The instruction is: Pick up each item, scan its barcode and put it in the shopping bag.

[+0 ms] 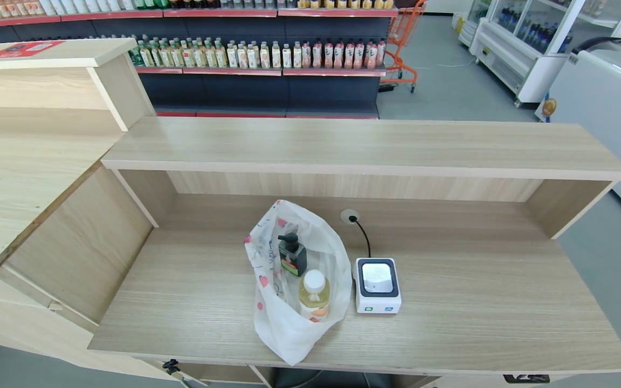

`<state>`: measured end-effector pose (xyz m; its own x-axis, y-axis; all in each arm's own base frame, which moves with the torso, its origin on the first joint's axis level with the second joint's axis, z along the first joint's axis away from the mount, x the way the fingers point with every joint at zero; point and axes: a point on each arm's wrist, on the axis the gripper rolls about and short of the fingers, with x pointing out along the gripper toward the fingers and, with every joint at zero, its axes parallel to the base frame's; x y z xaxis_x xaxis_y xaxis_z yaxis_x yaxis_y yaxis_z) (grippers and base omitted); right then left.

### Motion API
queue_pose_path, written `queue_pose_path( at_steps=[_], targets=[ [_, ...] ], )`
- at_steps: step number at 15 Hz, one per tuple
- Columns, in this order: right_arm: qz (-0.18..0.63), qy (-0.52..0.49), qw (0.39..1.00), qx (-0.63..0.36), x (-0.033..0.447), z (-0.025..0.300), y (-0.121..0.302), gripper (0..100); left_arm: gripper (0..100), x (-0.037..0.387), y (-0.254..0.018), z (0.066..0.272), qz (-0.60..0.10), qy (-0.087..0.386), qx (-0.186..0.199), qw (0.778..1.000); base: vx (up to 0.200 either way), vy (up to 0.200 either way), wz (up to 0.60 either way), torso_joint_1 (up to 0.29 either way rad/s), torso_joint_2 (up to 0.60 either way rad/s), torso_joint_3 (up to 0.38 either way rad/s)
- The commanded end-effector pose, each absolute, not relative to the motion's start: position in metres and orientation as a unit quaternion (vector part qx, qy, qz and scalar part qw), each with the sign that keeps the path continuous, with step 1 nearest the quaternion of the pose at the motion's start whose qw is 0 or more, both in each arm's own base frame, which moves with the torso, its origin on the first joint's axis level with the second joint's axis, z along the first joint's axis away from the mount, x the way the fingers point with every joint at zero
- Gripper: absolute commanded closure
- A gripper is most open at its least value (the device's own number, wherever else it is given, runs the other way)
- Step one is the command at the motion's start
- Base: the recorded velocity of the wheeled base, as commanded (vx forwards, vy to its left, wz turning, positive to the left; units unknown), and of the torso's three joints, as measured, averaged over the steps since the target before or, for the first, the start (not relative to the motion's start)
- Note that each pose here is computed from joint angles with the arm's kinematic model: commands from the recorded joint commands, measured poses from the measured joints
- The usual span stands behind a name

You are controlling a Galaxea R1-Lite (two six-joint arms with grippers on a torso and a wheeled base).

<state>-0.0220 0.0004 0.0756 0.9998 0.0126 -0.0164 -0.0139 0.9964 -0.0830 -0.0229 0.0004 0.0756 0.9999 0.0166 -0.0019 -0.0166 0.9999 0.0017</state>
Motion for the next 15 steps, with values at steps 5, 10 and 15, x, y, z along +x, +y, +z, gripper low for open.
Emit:
queue_pose_path(
  at_steps=[5,10,15],
  targets=[
    [0.006,0.004,0.999,-0.041,-0.0229,0.0750,0.0004,0,0,-0.0229,0.0004,0.0756,0.008,0.001,0.001,1.000,0.000,0.000,0.00,0.000,0.00,0.000],
    [0.006,0.004,0.999,-0.038,-0.0229,0.0750,0.0004,0,0,-0.0229,0.0004,0.0756,0.008,0.001,-0.002,1.000,0.000,0.000,0.00,0.000,0.00,0.000],
    [0.007,0.004,0.999,-0.040,-0.0229,0.0750,0.0004,0,0,-0.0229,0.0003,0.0756,0.008,0.001,0.005,1.000,0.000,-0.200,0.00,0.004,0.00,0.004]
  ],
)
